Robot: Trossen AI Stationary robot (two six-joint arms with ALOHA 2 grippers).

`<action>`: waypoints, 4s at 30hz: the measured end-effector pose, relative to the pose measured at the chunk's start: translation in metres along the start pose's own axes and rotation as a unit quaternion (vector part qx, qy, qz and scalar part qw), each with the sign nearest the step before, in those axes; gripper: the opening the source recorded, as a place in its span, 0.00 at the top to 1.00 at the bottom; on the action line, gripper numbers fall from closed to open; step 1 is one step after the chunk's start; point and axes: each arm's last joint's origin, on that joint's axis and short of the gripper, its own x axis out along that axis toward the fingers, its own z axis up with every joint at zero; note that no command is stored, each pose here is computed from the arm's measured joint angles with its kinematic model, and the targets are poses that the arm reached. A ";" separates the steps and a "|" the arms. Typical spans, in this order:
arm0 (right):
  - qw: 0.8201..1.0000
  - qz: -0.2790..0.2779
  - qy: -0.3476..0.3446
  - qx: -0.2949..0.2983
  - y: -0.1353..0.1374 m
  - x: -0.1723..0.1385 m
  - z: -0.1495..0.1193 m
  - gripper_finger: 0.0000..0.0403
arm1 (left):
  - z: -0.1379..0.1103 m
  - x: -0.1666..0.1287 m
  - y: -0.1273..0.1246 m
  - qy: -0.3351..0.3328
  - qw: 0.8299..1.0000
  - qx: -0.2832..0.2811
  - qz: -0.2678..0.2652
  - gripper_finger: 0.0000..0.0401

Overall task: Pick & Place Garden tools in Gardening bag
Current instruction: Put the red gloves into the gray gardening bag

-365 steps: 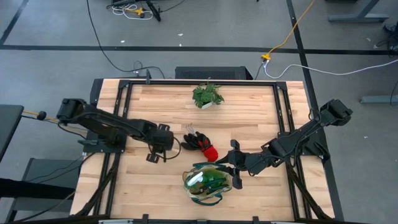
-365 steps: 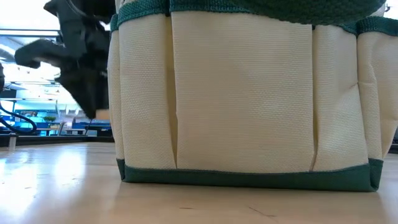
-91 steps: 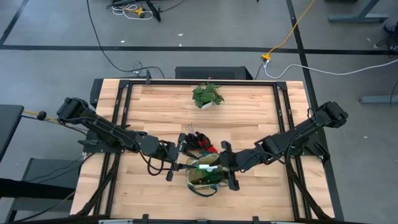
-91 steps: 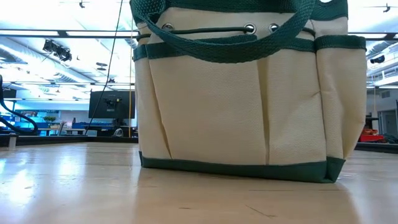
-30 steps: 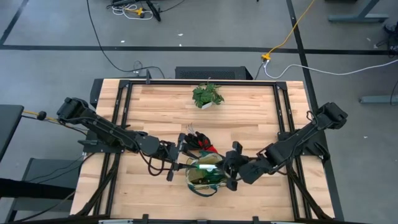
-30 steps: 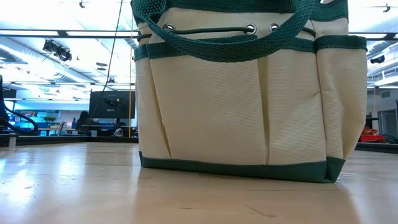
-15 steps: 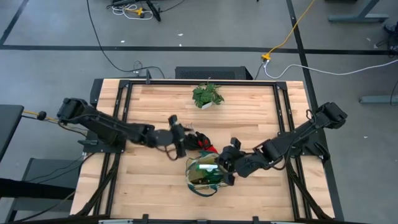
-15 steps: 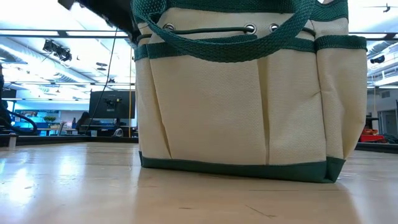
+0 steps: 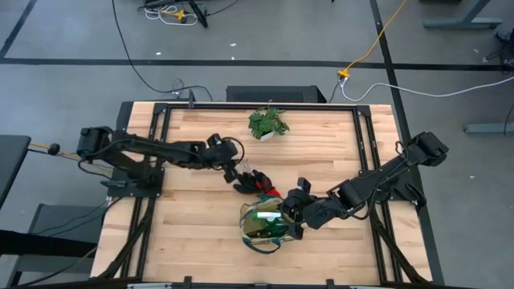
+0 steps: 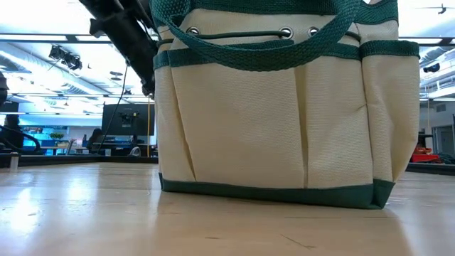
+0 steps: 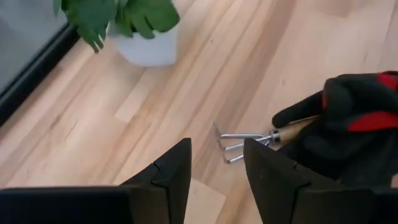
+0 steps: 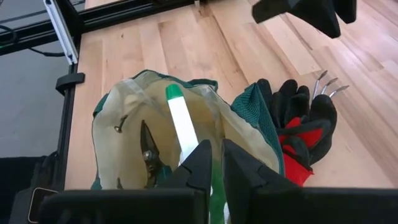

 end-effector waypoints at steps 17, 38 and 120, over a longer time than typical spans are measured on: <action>1.000 0.004 -0.005 0.000 0.001 0.000 0.001 0.91 | -0.028 0.064 0.003 0.104 0.995 -0.009 -0.007 0.62; 1.000 0.006 -0.009 0.001 0.001 0.000 0.002 0.91 | -0.027 0.081 0.006 0.050 0.996 -0.031 0.074 0.66; 1.000 0.020 -0.010 -0.003 0.003 0.000 0.003 0.91 | -0.047 0.028 -0.064 0.084 0.975 0.182 -0.097 0.99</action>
